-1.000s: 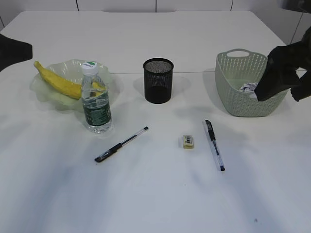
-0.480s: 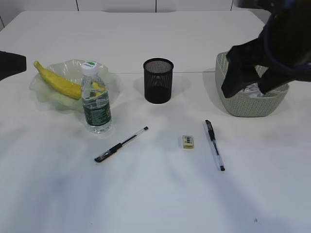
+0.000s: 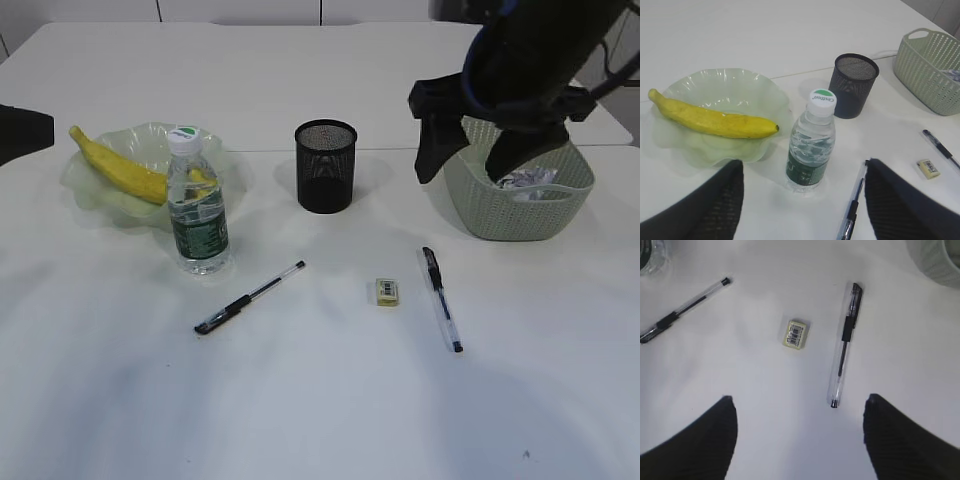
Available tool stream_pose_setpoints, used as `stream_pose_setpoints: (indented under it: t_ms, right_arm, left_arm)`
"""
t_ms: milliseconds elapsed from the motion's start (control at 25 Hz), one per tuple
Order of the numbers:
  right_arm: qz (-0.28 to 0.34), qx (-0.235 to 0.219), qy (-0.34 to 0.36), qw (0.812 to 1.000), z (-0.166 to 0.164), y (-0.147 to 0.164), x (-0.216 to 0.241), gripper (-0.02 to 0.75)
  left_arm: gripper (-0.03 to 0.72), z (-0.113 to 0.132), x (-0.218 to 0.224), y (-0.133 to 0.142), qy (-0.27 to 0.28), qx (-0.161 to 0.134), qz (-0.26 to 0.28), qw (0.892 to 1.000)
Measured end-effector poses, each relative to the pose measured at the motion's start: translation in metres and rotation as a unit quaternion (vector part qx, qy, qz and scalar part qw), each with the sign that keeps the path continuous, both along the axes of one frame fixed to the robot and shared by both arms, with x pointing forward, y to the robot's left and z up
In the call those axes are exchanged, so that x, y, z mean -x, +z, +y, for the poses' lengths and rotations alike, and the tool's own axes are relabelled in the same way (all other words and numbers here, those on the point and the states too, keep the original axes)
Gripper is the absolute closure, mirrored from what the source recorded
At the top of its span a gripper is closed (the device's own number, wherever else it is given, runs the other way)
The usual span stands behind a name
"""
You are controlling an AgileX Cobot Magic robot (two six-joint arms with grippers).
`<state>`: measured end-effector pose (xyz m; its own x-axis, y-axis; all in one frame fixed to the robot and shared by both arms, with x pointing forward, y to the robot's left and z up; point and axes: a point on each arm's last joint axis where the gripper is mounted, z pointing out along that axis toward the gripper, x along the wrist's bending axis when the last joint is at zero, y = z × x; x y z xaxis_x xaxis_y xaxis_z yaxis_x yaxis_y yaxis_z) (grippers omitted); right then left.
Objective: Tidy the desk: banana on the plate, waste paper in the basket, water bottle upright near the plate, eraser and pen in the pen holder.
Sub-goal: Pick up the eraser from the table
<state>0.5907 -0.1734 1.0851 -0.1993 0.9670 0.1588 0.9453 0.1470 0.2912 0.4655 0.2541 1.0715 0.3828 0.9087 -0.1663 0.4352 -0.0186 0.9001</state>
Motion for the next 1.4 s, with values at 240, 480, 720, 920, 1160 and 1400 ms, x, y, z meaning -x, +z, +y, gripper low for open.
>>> stream_pose_setpoints:
  t_ms: [240, 480, 720, 920, 1160, 1400]
  right_arm:
    - [0.041, 0.009, -0.021, 0.999, 0.016, -0.027, -0.025, 0.218]
    - [0.073, 0.019, -0.033, 0.997, 0.044, -0.062, -0.043, 0.231]
    - [0.112, 0.032, -0.061, 0.991, 0.055, -0.102, -0.057, 0.232]
    - [0.124, 0.049, -0.087, 0.987, 0.054, -0.120, -0.063, 0.232]
    - [0.138, 0.063, -0.098, 0.984, 0.055, -0.141, -0.067, 0.232]
    - [0.148, 0.072, -0.096, 0.982, 0.056, -0.156, -0.070, 0.232]
  left_arm:
    - [0.158, 0.000, 0.000, 0.000, 0.000, 0.000, 0.000, 1.000]
    - [0.160, 0.000, 0.000, 0.000, 0.000, 0.001, 0.000, 1.000]
    - [0.160, 0.000, 0.000, 0.000, 0.000, 0.001, 0.000, 1.000]
    - [0.160, 0.000, 0.000, 0.000, 0.000, 0.001, 0.000, 1.000]
    - [0.161, 0.000, 0.000, 0.000, 0.000, 0.001, 0.001, 1.000]
    - [0.161, 0.000, 0.000, 0.000, 0.000, 0.001, 0.001, 1.000]
